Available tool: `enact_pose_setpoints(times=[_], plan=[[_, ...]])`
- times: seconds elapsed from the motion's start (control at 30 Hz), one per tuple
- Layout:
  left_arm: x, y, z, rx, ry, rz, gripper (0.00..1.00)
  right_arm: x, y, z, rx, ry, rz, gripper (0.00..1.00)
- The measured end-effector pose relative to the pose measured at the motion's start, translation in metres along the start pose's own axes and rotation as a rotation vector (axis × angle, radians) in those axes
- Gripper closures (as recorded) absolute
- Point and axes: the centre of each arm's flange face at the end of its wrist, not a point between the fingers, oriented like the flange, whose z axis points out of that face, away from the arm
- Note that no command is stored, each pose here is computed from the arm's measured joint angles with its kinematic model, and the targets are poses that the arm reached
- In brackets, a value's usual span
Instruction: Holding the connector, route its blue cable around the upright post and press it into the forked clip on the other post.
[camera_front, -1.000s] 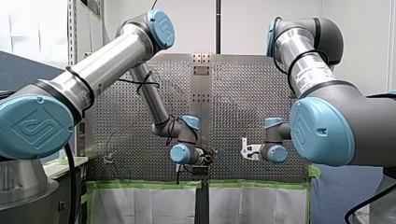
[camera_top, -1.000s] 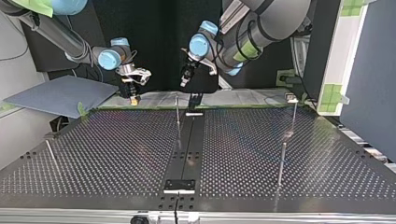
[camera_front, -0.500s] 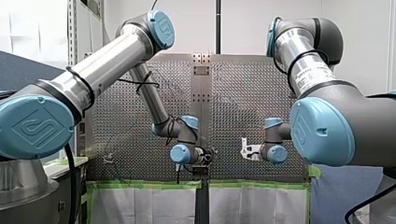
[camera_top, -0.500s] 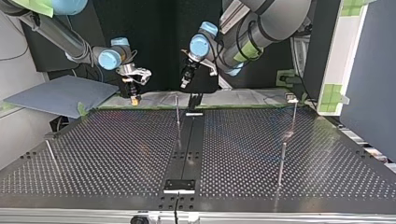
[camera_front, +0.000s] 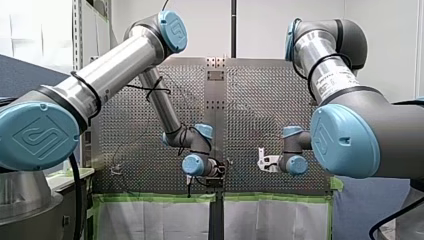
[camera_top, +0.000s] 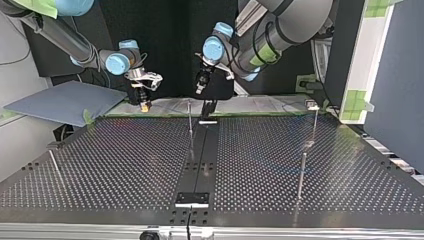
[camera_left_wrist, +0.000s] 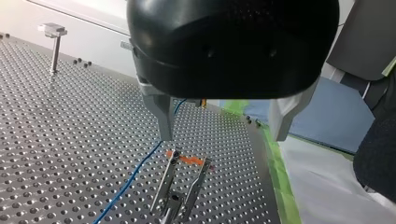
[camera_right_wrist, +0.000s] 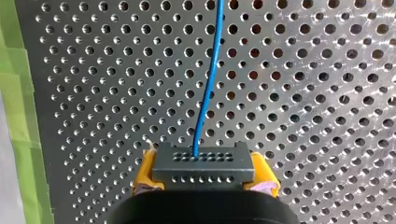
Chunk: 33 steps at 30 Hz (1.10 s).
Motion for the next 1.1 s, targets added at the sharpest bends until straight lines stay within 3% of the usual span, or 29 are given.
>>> enact_pose_setpoints(times=[0.57,0.73,0.93,1.1], plan=[[0.001,0.002,-0.001,-0.006,0.009,0.002,0.01,-0.001,-0.001,0.0,0.002,-0.005,0.001,0.98],[0.004,0.0,-0.006,-0.025,0.024,0.029,0.01,-0.002,-0.002,-0.002,0.0,-0.02,-0.008,0.98],[0.009,-0.006,-0.012,-0.037,0.032,0.067,0.01,-0.005,-0.008,-0.006,0.003,-0.054,-0.039,0.98],[0.011,-0.01,-0.015,-0.04,0.032,0.075,0.01,-0.007,-0.019,-0.012,0.023,-0.099,-0.085,0.98]])
